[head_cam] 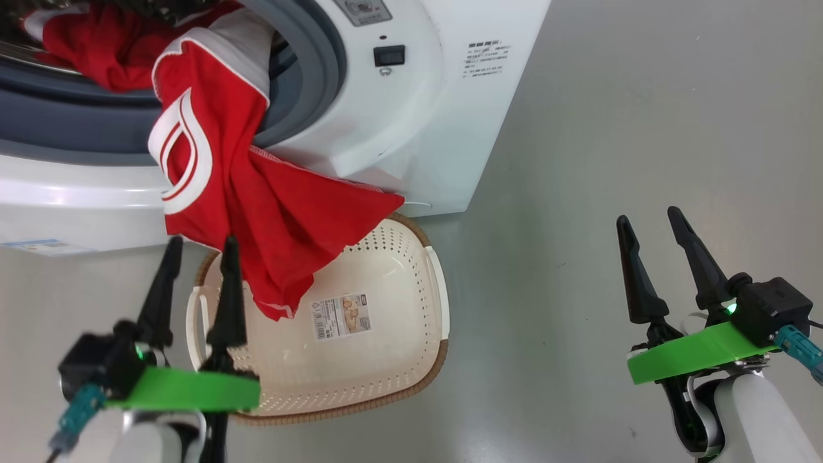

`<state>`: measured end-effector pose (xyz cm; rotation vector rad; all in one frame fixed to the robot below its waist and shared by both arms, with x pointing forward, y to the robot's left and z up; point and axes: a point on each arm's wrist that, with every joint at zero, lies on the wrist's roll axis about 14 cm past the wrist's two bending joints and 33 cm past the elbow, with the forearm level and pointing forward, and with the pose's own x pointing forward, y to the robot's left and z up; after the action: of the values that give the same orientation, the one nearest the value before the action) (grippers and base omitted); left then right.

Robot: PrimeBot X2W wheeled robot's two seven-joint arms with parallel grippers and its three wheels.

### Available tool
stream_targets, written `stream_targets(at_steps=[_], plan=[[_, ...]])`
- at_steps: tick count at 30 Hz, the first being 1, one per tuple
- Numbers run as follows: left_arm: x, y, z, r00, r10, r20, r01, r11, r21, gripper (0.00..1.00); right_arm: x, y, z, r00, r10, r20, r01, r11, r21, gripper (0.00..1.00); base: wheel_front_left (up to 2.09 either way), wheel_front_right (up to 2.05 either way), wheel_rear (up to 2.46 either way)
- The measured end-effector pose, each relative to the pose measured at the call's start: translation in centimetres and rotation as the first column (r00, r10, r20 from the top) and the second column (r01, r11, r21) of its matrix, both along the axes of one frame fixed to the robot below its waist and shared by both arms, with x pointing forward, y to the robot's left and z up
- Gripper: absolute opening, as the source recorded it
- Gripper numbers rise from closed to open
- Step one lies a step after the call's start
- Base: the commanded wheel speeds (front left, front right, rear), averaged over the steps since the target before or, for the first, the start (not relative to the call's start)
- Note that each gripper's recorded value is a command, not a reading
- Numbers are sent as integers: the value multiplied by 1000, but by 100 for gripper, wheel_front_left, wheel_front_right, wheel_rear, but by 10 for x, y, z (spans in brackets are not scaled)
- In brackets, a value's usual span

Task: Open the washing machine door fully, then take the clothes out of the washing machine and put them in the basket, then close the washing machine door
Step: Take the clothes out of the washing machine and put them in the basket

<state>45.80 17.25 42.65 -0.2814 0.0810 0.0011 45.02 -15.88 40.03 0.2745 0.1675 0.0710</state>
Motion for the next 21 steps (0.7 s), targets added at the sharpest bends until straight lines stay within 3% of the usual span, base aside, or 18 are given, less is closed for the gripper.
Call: stream_targets(at_steps=[11,21], plan=[[63,-5,-6,998,-57,-16,58,993,100,100,-3,-2,-4,1000,-5,-14,5,1000,-2,100,0,0,0],[118,-11,-21,992,-82,-91,92,990,109,100,-8,-14,-14,998,-37,-43,36,999,-15,100,0,0,0]])
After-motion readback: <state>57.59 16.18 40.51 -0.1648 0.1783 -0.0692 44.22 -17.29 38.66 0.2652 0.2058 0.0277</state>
